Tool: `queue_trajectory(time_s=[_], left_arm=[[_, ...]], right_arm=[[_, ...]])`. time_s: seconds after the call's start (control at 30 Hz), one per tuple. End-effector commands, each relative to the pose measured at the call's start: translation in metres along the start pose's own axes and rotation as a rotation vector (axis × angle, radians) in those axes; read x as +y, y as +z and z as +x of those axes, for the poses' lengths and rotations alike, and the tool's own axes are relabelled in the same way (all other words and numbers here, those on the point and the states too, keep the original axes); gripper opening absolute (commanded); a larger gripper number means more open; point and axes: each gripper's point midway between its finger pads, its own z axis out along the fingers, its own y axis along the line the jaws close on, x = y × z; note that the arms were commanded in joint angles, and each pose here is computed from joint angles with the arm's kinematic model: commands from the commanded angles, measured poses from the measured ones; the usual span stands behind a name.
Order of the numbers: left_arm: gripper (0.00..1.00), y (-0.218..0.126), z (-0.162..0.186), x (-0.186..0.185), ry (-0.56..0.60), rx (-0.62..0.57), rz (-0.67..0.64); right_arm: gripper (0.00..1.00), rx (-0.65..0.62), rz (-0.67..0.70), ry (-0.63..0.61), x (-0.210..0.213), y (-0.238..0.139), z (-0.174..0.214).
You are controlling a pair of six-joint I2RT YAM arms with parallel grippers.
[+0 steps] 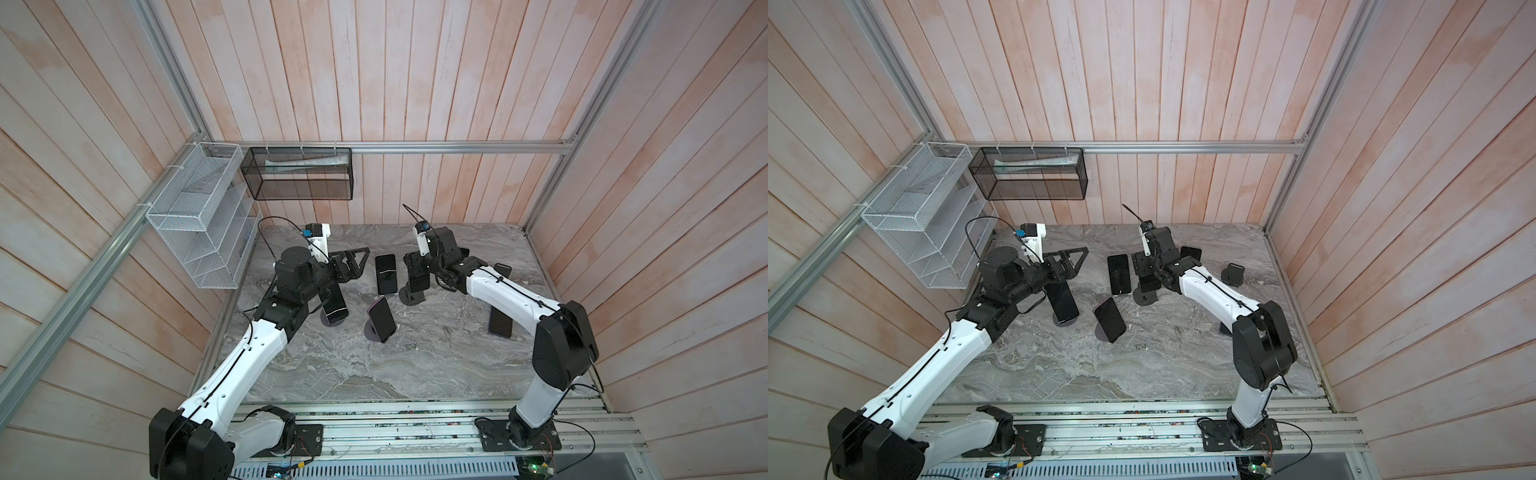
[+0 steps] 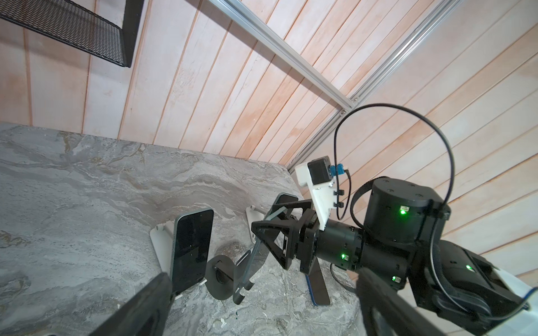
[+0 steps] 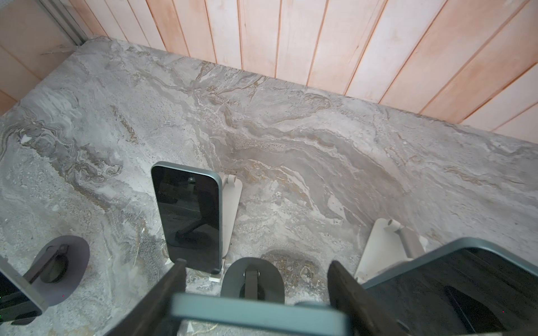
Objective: Remove the phone from the phone stand
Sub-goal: 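Lift the green-edged phone up off its dark round stand with the right gripper, then carry the green-edged phone with the right gripper toward the blue-edged phone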
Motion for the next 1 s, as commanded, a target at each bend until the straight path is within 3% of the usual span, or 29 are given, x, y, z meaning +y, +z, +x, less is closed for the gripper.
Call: queue_trajectory(time_s=[0.0, 0.37, 0.53, 0.8, 0.97], left_arm=[[1.00, 0.002, 0.004, -0.008, 0.001, 0.018, 0.055], [0.99, 0.006, 0.018, -0.029, 0.055, 0.056, 0.082], [0.99, 0.009, 0.042, -0.063, 0.171, 0.113, 0.121], [0.99, 0.022, 0.088, -0.094, 0.158, 0.252, 0.216], [0.99, 0.022, 0.093, -0.099, 0.162, 0.259, 0.225]], right_arm=[[0.53, -0.042, 0.057, 0.030, -0.009, -0.022, -0.013], [0.51, -0.018, 0.157, 0.079, -0.034, -0.056, 0.013], [0.50, 0.029, 0.247, 0.118, -0.055, -0.075, 0.048], [0.51, 0.125, 0.372, 0.198, -0.094, -0.091, 0.112], [0.50, 0.149, 0.407, 0.277, -0.117, -0.099, 0.128]])
